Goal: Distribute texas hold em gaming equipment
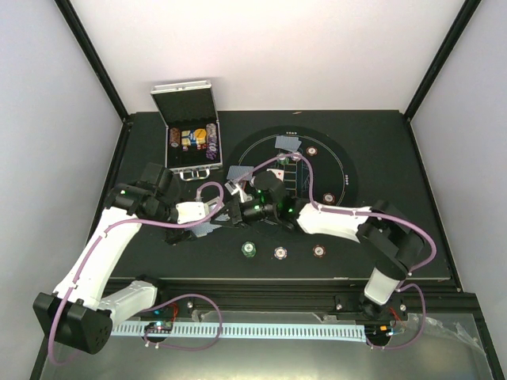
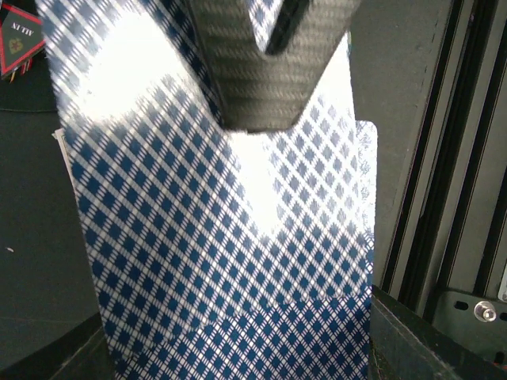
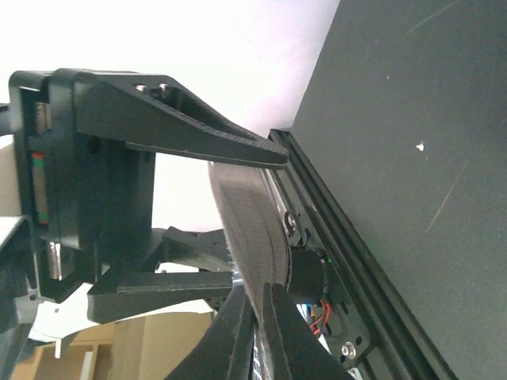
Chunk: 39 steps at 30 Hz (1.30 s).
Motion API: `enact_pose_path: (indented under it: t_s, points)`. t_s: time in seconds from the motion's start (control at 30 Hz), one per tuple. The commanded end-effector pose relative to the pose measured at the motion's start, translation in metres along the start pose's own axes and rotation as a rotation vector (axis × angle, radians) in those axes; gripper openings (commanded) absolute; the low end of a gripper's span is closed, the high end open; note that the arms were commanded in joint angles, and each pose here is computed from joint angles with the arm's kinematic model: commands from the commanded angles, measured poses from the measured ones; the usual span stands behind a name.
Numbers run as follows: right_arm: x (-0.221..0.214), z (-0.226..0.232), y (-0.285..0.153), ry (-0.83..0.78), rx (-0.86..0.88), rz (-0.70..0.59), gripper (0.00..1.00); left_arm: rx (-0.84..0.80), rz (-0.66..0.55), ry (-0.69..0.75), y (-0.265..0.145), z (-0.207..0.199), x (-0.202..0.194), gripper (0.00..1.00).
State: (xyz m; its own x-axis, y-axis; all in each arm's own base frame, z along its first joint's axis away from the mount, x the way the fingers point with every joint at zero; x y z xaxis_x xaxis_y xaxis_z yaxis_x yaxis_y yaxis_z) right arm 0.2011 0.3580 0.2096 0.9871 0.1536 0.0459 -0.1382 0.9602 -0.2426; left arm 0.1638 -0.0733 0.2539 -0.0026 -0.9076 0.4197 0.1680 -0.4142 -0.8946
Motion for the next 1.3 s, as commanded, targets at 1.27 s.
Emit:
enact_pose_path:
  t_s: [1.27]
  points:
    - [0.115, -0.103, -0.131, -1.175, -1.821, -0.298, 0.01, 0.024, -0.001, 0.005, -0.006, -0.001, 0.002, 0.02]
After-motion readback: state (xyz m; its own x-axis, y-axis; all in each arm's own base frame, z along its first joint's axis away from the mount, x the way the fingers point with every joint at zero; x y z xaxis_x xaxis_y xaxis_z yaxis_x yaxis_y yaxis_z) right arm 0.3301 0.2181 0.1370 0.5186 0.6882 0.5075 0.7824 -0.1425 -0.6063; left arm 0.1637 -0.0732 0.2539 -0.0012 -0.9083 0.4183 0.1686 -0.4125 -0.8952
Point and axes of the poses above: each gripper's point midway between its finger pads, its own y axis out along the fingers, its own z axis along the line the jaws close on, x = y × z, the point moved 9 cm from there along -y, back along the fingers, and after that the axes turned 12 degrees about y, right-handed, at the moved point
